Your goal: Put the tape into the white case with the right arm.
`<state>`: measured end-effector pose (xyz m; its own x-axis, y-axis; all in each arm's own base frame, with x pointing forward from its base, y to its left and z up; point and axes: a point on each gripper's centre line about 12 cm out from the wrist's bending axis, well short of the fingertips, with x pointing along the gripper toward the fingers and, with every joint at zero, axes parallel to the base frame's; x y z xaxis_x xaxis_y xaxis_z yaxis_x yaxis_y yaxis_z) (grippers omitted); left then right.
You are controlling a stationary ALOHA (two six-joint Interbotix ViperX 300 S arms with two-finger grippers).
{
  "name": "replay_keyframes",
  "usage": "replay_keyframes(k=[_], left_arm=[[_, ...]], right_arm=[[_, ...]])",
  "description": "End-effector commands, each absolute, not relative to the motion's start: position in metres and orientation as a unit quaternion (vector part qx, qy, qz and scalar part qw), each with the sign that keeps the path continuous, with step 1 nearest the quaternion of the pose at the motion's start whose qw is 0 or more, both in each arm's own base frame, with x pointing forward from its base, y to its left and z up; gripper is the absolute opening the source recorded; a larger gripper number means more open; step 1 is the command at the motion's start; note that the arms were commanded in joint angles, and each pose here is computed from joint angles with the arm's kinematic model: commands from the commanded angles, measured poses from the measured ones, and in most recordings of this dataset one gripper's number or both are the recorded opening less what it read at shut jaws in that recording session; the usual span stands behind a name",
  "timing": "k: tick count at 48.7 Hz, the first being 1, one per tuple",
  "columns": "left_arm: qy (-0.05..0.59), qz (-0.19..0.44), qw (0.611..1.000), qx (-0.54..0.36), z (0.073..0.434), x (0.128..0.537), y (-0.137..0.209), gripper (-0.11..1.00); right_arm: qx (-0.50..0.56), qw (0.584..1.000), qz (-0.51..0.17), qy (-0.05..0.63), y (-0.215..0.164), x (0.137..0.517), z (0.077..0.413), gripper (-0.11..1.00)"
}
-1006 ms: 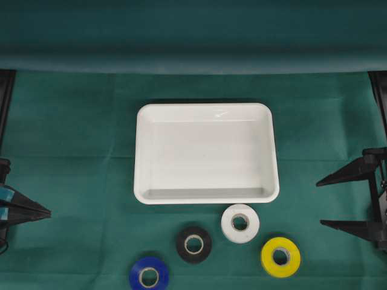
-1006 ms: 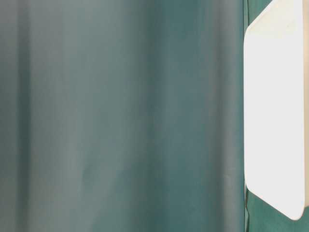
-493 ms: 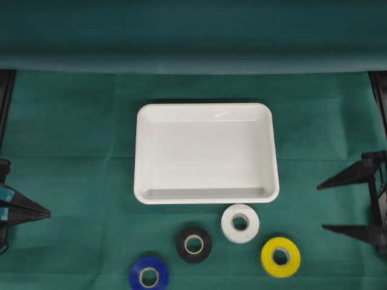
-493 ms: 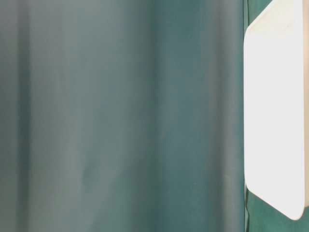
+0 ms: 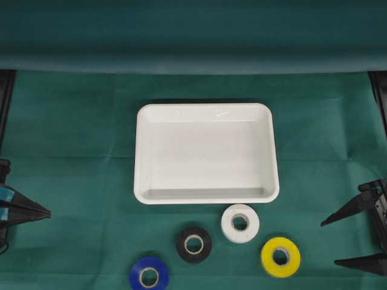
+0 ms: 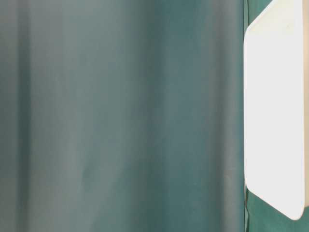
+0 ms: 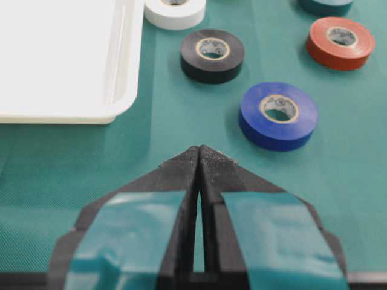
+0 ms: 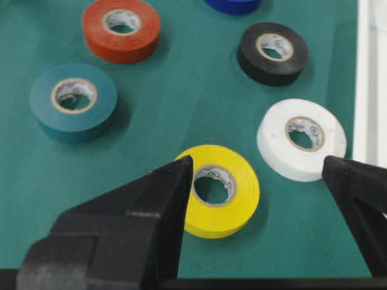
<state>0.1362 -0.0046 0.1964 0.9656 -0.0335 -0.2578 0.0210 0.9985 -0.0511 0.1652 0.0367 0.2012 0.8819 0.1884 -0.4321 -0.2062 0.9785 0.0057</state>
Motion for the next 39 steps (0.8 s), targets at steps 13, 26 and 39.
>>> replay_keyframes(k=[13,26,39], left_arm=[[0.127,-0.014,0.991,-0.025,0.198,0.137,-0.005,0.0],[0.127,-0.015,0.991,-0.025,0.198,0.137,-0.005,0.0],[0.129,-0.015,0.991,-0.025,0.197,0.137,-0.005,0.0]], right_arm=[[-0.023,0.968,0.104,0.229,0.038,0.169,0.2,0.79],[-0.023,0.965,0.104,0.238,0.04,0.175,0.201,0.79],[-0.026,0.958,0.107,0.266,0.046,0.194,0.202,0.79]])
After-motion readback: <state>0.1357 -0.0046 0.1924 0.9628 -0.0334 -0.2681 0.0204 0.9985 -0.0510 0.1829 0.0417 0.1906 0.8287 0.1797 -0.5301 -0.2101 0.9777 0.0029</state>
